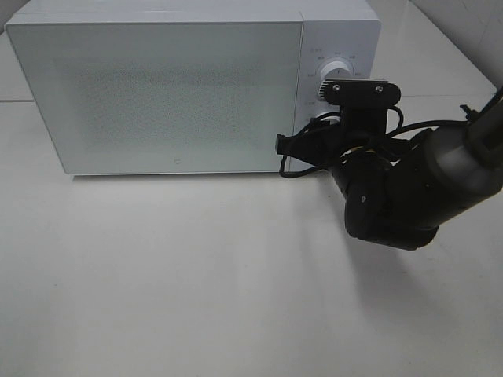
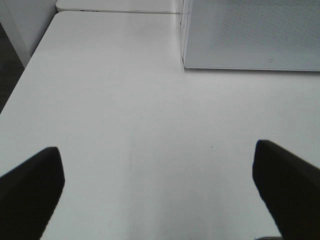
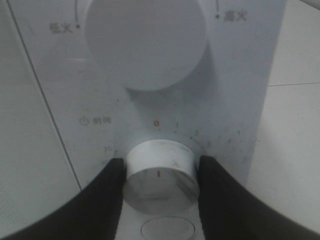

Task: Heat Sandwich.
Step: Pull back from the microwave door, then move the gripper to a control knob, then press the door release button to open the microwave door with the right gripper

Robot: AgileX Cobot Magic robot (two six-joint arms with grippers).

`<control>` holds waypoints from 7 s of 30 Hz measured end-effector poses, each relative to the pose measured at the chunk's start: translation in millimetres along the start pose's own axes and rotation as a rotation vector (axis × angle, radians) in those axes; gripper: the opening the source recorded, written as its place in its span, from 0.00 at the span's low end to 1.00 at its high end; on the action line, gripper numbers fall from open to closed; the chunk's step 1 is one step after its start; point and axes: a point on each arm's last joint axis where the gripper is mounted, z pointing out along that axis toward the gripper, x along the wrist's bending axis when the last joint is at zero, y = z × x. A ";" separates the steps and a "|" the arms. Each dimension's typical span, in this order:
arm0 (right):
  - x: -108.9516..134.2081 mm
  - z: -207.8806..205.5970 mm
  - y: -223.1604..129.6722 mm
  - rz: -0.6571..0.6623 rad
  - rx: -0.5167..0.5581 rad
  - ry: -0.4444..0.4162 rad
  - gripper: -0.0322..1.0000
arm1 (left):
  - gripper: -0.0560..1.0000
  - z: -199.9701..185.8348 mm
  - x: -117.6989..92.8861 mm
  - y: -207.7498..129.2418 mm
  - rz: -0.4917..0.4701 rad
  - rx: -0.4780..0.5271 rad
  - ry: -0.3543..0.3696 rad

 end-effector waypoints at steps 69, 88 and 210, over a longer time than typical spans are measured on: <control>-2.5 -0.3 -2.1 1.675 -0.009 0.046 0.46 | 0.97 0.0 0.0 0.0 0.000 0.000 0.000; 0.7 -2.1 1.2 1.558 -0.035 0.083 0.76 | 0.97 0.0 0.0 0.0 0.000 0.000 0.000; -160.6 -358.7 78.4 -0.075 0.240 -0.039 0.76 | 0.97 0.0 0.0 0.0 0.000 0.000 0.000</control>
